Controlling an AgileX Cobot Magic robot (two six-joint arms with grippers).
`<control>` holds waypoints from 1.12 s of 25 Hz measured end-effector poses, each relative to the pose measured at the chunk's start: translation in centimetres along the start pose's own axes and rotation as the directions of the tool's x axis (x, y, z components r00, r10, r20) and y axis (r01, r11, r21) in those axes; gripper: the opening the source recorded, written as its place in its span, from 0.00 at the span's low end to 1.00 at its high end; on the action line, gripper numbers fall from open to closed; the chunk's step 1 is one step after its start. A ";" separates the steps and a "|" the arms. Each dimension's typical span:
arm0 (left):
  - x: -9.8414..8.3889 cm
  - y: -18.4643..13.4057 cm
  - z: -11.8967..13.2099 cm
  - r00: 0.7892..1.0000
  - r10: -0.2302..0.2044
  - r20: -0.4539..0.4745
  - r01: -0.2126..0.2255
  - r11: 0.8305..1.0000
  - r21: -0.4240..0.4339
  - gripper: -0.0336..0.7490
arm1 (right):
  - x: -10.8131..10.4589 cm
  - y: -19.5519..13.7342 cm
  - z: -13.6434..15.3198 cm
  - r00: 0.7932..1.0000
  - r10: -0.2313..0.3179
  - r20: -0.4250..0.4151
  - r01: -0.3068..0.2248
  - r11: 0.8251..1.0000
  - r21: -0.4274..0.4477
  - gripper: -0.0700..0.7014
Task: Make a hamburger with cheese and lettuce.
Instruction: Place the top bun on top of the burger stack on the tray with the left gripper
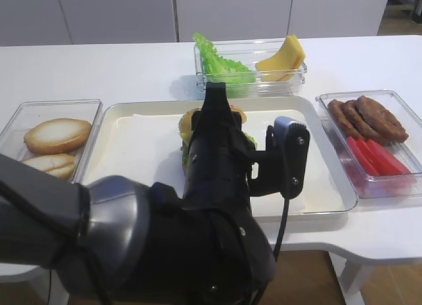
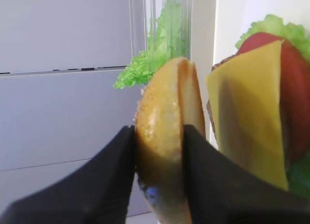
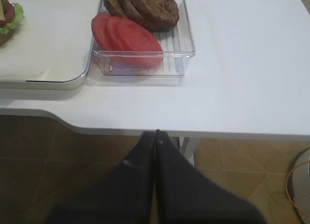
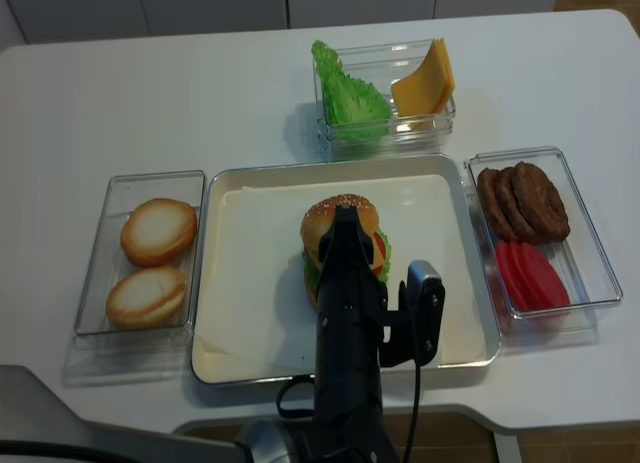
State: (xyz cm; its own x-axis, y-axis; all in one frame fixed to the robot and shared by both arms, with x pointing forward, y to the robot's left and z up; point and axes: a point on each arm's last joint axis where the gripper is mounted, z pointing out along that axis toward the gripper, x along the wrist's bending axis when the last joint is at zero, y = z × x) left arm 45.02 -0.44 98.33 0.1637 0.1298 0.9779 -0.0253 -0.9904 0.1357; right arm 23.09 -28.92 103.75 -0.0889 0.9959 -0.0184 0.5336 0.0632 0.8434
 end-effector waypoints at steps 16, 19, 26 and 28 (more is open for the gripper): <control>0.0 0.0 0.0 1.000 0.000 0.000 0.000 1.000 0.000 0.52 | 0.0 0.0 0.0 1.000 0.000 0.000 0.000 1.000 0.000 0.00; 0.0 0.1 -0.1 1.000 0.001 -0.001 -0.001 1.000 -0.003 0.54 | 0.0 0.0 0.0 1.000 0.000 0.000 0.000 1.000 0.000 0.00; -0.3 0.9 -1.2 1.000 0.008 0.001 -0.008 0.999 -0.041 0.54 | 0.0 0.0 0.0 1.000 0.000 0.000 0.000 1.000 0.000 0.00; -0.3 1.0 -1.3 1.000 0.009 0.002 -0.009 0.999 -0.046 0.55 | 0.0 0.0 0.0 1.000 0.000 0.000 0.000 1.000 0.000 0.00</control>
State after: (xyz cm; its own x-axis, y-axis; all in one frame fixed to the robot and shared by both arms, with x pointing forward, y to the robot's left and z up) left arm 43.63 -1.37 98.36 0.1653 0.1211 0.9788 -0.0716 -0.9883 0.1344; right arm 23.09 -28.92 103.75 -0.0889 0.9959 -0.0184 0.5336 0.0632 0.8434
